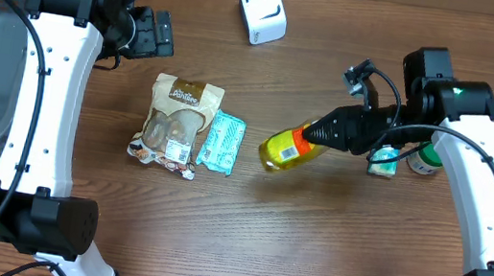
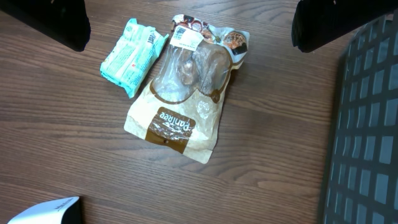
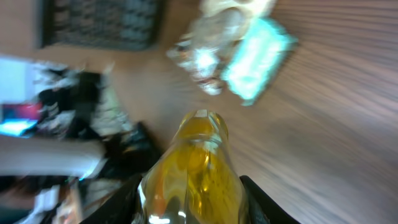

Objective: Scan the item barcode

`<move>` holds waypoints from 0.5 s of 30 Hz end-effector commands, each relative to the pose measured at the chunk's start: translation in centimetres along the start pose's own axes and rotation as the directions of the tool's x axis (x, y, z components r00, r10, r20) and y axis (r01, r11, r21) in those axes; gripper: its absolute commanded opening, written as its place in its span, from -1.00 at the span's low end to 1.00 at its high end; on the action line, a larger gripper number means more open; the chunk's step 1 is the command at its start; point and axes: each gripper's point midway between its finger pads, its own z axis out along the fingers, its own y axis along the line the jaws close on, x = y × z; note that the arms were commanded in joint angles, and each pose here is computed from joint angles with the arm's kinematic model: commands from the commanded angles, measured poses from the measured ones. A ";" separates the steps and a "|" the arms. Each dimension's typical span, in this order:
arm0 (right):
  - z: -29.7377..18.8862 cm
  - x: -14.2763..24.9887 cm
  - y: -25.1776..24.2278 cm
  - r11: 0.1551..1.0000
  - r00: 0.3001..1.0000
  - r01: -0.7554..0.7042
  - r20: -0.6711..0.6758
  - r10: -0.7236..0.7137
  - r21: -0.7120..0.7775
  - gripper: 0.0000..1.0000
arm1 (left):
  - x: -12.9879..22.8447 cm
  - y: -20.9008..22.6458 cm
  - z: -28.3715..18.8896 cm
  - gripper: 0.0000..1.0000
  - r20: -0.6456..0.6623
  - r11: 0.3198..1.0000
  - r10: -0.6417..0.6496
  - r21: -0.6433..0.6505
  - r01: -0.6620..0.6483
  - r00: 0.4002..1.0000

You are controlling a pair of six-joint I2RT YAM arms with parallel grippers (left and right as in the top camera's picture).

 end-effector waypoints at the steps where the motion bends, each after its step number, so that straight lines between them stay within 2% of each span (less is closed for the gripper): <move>1: 0.0 0.4 -3.3 0.973 0.992 -0.127 0.012 0.127 0.193 -0.18 | -0.3 -0.5 -0.3 1.00 0.014 1.000 0.017 0.012 -0.017 1.000; 7: 0.7 -0.4 -7.1 0.873 0.972 -0.233 0.097 0.212 0.429 -0.20 | -0.3 -0.5 -0.3 0.99 0.014 1.000 0.017 0.012 -0.017 1.000; 11: 0.6 -1.5 -6.6 0.797 0.979 -0.202 0.124 0.160 0.570 -0.18 | -0.3 -0.5 -0.3 0.99 0.014 1.000 0.017 0.012 -0.017 1.000; 15: -0.8 -3.7 -3.0 0.767 0.990 -0.120 0.133 0.045 0.631 -0.18 | -0.3 -0.5 -0.3 0.99 0.014 1.000 0.017 0.012 -0.017 1.000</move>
